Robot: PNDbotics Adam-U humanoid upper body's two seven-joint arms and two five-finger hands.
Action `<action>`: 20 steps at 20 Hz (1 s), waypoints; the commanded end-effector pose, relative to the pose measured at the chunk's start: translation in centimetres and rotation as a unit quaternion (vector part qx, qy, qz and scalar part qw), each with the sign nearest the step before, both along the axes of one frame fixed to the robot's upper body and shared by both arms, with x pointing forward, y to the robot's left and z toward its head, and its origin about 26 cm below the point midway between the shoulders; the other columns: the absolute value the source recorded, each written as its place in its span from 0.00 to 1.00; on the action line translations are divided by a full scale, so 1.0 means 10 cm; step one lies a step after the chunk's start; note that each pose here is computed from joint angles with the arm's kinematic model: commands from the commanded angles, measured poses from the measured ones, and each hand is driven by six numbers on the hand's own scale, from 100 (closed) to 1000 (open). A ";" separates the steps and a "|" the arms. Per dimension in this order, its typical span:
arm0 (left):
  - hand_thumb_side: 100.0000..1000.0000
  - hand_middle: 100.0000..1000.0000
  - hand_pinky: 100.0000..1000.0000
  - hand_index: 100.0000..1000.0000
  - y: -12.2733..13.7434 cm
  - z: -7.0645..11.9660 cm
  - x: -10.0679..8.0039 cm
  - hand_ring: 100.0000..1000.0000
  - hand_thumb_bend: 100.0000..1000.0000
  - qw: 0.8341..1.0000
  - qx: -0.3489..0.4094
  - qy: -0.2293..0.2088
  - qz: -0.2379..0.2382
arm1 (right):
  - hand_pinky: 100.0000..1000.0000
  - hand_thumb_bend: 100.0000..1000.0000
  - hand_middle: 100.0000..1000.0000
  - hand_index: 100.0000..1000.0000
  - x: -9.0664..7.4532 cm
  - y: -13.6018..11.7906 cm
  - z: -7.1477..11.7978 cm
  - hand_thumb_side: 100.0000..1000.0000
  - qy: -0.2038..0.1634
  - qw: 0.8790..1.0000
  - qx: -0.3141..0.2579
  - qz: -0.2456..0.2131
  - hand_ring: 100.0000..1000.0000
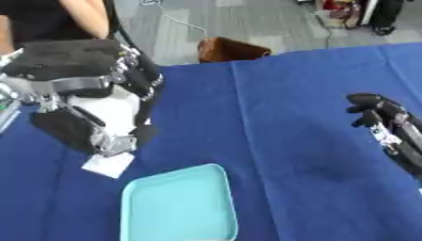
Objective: Pick up objects on the table and place them in the box.
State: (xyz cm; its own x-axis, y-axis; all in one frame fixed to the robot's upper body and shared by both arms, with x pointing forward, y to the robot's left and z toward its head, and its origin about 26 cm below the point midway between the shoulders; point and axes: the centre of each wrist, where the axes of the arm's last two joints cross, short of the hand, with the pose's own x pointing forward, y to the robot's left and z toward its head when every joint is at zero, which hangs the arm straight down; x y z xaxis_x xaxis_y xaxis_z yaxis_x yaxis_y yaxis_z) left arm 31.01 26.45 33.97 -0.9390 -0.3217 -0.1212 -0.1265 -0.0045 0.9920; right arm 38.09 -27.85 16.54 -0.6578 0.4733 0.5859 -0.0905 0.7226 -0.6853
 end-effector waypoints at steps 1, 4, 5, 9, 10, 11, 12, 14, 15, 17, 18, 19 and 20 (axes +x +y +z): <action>0.13 0.00 0.00 0.03 -0.09 0.07 -0.04 0.00 0.00 1.000 0.002 -0.013 -0.018 | 0.61 0.00 0.83 0.84 0.00 -0.01 0.07 0.84 -0.009 1.000 -0.004 0.000 0.76; 0.11 0.00 0.00 0.03 -0.16 0.01 -0.01 0.00 0.00 1.000 0.004 -0.017 -0.025 | 0.61 0.00 0.83 0.84 0.01 -0.01 0.07 0.84 -0.009 1.000 -0.003 0.001 0.76; 0.11 0.00 0.00 0.03 -0.17 -0.01 0.00 0.00 0.00 1.000 0.004 -0.019 -0.025 | 0.61 0.00 0.83 0.84 0.01 -0.01 0.07 0.84 -0.009 1.000 -0.003 0.001 0.76; 0.12 0.00 0.00 0.03 -0.21 -0.11 0.09 0.00 0.00 1.000 0.002 -0.017 -0.020 | 0.61 0.00 0.83 0.84 0.02 0.01 0.09 0.84 -0.013 1.000 -0.001 0.003 0.76; 0.12 0.00 0.00 0.03 -0.21 -0.13 0.11 0.00 0.00 1.000 0.000 -0.016 -0.021 | 0.61 0.00 0.83 0.84 0.02 0.01 0.10 0.85 -0.013 1.000 -0.001 0.003 0.76; 0.12 0.00 0.00 0.03 -0.22 -0.15 0.12 0.00 0.00 1.000 -0.002 -0.016 -0.022 | 0.61 0.00 0.83 0.84 0.02 0.01 0.10 0.83 -0.013 1.000 -0.001 0.003 0.76; 0.13 0.00 0.00 0.03 -0.23 -0.15 0.13 0.00 0.00 1.000 -0.005 -0.016 -0.024 | 0.61 0.00 0.83 0.84 0.02 0.01 0.10 0.85 -0.013 1.000 0.000 0.004 0.76; 0.13 0.00 0.00 0.03 -0.24 -0.17 0.14 0.00 0.00 0.999 -0.010 -0.018 -0.026 | 0.61 0.00 0.83 0.84 0.02 0.02 0.10 0.85 -0.014 1.000 0.000 0.006 0.76; 0.13 0.00 0.00 0.03 -0.25 -0.18 0.15 0.00 0.00 0.999 -0.012 -0.017 -0.027 | 0.61 0.00 0.83 0.84 0.03 0.03 0.11 0.85 -0.015 1.000 0.001 0.006 0.76; 0.13 0.00 0.00 0.03 -0.25 -0.21 0.17 0.00 0.00 0.999 -0.014 -0.015 -0.027 | 0.61 0.00 0.83 0.84 0.03 0.03 0.11 0.85 -0.015 1.000 0.000 0.006 0.76; 0.13 0.00 0.00 0.04 -0.26 -0.23 0.18 0.00 0.00 0.999 -0.014 -0.013 -0.026 | 0.61 0.00 0.83 0.84 0.03 0.03 0.11 0.85 -0.015 1.000 0.001 0.007 0.76; 0.00 0.00 0.00 0.04 -0.26 -0.24 0.20 0.00 0.00 1.000 -0.013 -0.011 -0.026 | 0.61 0.00 0.83 0.84 0.03 0.03 0.11 0.84 -0.015 1.000 0.001 0.007 0.76; 0.13 0.00 0.00 0.04 -0.26 -0.26 0.21 0.00 0.00 1.000 -0.013 -0.009 -0.025 | 0.61 0.00 0.83 0.84 0.03 0.03 0.11 0.85 -0.015 1.000 0.001 0.007 0.76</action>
State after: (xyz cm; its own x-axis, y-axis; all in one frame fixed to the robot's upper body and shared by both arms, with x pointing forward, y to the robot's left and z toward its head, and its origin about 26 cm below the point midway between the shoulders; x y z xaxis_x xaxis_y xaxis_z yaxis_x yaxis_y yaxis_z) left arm 33.23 23.72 30.86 -0.9550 -0.2770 -0.1063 -0.1214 0.0379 0.9919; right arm 38.29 -27.51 16.63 -0.6640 0.4636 0.5866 -0.0953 0.7257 -0.6814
